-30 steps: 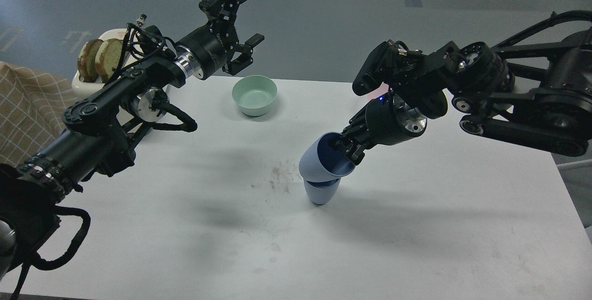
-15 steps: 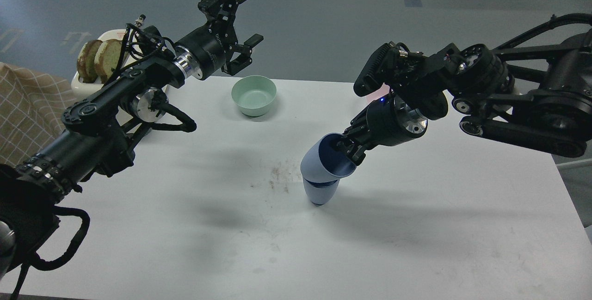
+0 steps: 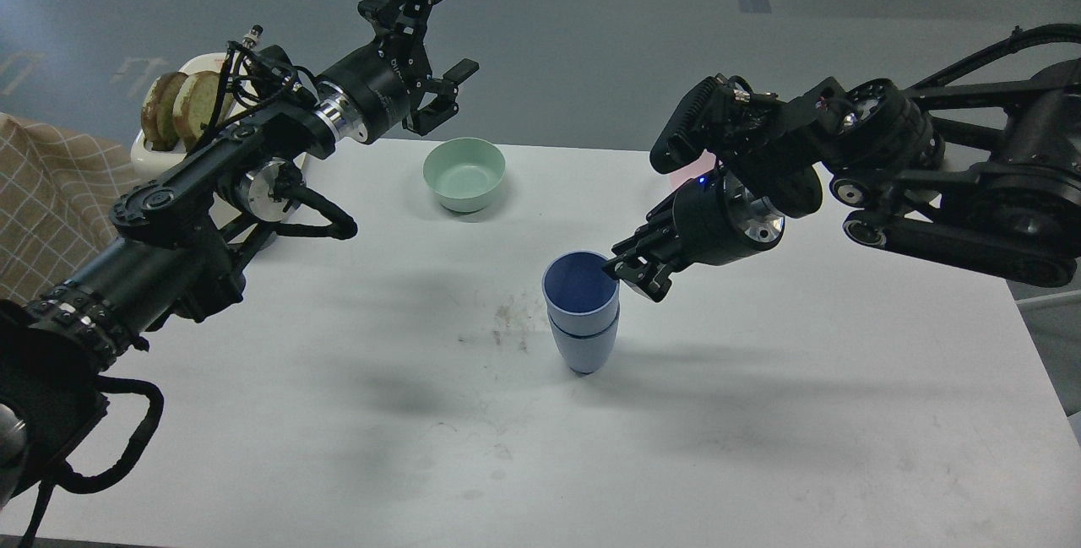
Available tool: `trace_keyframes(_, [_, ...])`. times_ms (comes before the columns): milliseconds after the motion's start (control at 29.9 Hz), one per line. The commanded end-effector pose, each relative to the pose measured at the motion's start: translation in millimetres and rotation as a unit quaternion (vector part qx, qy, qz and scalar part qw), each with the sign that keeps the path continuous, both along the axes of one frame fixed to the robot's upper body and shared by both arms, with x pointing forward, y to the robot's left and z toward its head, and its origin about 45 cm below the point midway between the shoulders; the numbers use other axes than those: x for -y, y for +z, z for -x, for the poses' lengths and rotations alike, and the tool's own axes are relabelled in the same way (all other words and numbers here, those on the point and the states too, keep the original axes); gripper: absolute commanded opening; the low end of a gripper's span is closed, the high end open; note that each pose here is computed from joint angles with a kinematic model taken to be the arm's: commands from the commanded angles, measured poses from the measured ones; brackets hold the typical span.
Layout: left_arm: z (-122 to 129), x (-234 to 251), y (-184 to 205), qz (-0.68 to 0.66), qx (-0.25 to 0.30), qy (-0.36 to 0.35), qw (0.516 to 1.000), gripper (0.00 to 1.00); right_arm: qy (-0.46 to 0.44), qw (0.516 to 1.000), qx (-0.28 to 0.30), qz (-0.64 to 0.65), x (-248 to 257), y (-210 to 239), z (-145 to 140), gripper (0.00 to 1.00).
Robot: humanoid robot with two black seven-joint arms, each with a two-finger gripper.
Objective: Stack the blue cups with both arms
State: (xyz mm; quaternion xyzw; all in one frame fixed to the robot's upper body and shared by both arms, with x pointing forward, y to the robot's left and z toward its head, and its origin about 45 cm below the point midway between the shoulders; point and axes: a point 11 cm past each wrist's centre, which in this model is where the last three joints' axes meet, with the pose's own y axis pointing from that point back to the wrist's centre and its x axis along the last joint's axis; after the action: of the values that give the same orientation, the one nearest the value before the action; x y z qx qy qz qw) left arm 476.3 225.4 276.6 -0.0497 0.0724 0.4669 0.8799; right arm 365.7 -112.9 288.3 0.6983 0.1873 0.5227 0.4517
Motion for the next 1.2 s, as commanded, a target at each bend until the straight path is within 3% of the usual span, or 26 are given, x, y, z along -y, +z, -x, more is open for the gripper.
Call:
trace_keyframes(0, [-0.2,0.3,0.5,0.001,0.001,0.000,1.000,0.98,-0.005,1.000,0.005,-0.008,0.1,6.2,-3.8,0.50])
trace_keyframes(167, [-0.2,0.4,0.4,0.001,0.000,0.000,1.000,0.98,-0.039,0.997,0.040,-0.055,1.0,42.9,-27.7,0.63])
trace_keyframes(301, [-0.2,0.2,0.4,0.001,0.001,0.001,1.000,0.98,-0.120,0.979,0.072,-0.147,18.7,102.6,-66.6,0.89])
trace_keyframes(367, [-0.6,-1.0,1.0,0.001,0.003,0.004,1.000,0.98,-0.147,0.970,0.076,-0.176,27.6,117.8,-77.4,0.96])
trace_keyframes(468, [-0.4,-1.2,0.9,0.005,0.002,0.004,1.000,0.98,-0.217,0.944,0.074,-0.237,60.1,142.4,-98.6,0.97])
trace_keyframes(601, [-1.1,-3.1,-0.5,0.002,0.001,0.012,1.000,0.98,-0.299,0.896,0.019,-0.328,101.9,140.2,-107.3,0.97])
trace_keyframes(835, [-1.0,-1.9,-3.2,0.001,-0.005,0.013,1.000,0.98,-0.384,0.809,0.024,-0.445,156.0,147.3,-126.0,1.00])
trace_keyframes(935, [-2.7,-5.5,-6.3,0.001,-0.009,0.020,1.000,0.98,-0.421,0.745,0.016,-0.517,176.8,147.3,-133.9,1.00])
trace_keyframes(969, [-3.6,-7.4,-5.8,0.003,-0.008,0.023,1.000,0.98,-0.441,0.698,0.008,-0.564,189.9,147.0,-137.5,1.00])
trace_keyframes(1169, [-9.1,-14.1,4.7,0.026,-0.003,0.035,0.999,0.98,-0.479,0.522,-0.075,-0.702,227.8,130.6,-139.4,1.00])
